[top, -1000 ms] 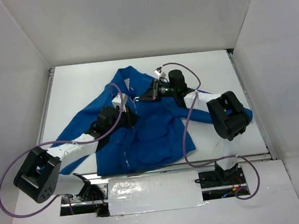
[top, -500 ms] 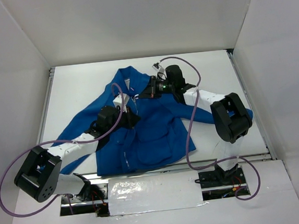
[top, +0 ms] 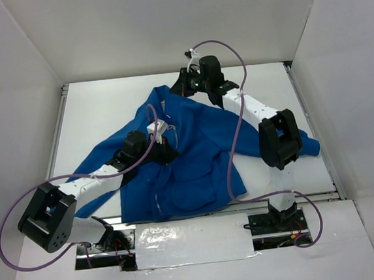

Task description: Zip up the jacket

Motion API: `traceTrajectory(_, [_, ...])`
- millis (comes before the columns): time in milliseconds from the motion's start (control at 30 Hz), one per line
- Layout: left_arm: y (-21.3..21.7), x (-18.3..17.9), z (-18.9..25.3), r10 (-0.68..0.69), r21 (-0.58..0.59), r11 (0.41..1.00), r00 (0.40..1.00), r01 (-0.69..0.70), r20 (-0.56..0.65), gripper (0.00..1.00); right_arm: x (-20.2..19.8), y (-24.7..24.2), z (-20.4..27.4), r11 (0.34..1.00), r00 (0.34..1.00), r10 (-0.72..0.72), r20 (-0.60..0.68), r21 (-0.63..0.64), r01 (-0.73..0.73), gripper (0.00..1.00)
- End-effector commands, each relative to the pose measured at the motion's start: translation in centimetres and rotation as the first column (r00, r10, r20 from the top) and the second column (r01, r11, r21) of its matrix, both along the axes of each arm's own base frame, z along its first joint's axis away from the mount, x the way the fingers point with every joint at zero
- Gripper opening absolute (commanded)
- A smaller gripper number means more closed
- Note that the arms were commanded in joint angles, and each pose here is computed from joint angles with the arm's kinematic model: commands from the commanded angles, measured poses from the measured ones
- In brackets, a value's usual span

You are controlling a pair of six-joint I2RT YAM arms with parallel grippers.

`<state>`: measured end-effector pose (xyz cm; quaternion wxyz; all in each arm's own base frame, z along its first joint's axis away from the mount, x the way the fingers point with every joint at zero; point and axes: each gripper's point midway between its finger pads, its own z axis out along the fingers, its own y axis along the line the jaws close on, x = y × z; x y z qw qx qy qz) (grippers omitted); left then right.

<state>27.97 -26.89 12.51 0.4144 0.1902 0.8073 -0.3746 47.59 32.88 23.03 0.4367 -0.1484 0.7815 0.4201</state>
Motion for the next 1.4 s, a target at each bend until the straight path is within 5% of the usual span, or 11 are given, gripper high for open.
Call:
traceTrajectory(0, [-0.7, -1.7, 0.9, -0.09, -0.017, 0.996, 0.996, 0.09, 0.005, 0.0, 2.4, -1.4, -1.8, 0.994, 0.998, -0.063, -0.001, -0.09, 0.063, 0.0])
traceTrajectory(133, [0.2, -1.5, 0.6, -0.04, 0.019, 0.999, 0.999, 0.04, -0.006, 0.0, 0.5, -0.6, -2.5, 0.999, 0.998, 0.019, -0.056, -0.027, -0.02, 0.01])
traceTrajectory(267, [0.2, -1.4, 0.5, -0.039, 0.021, 0.999, 0.999, 0.039, -0.005, 0.0, -3.8, 0.5, -2.5, 0.975, 0.976, 0.206, -0.067, 0.102, -0.199, 0.42])
traceTrajectory(433, [-0.2, -1.3, 0.5, -0.057, 0.019, 0.998, 0.998, 0.057, -0.006, 0.0, -8.2, 1.3, -2.0, 0.903, 0.916, 0.399, -0.037, 0.189, -0.385, 0.59])
traceTrajectory(800, [-0.8, -1.2, 1.1, -0.098, 0.019, 0.995, 0.995, 0.097, 0.012, 0.0, -9.3, 0.6, -3.7, 0.913, 0.913, 0.408, -0.012, -0.005, -0.408, 0.6])
traceTrajectory(967, [-1.1, -1.1, 1.5, -0.114, 0.01, 0.993, 0.993, 0.114, 0.018, 0.01, -9.6, 1.3, -4.5, 0.905, 0.929, 0.368, 0.049, -0.25, -0.345, 0.61])
traceTrajectory(1367, [-1.2, -1.0, 1.9, -0.119, 0.012, 0.993, 0.992, 0.119, 0.033, 0.03, -10.3, 1.3, -4.5, 0.865, 0.927, 0.368, 0.072, -0.392, -0.313, 0.61])
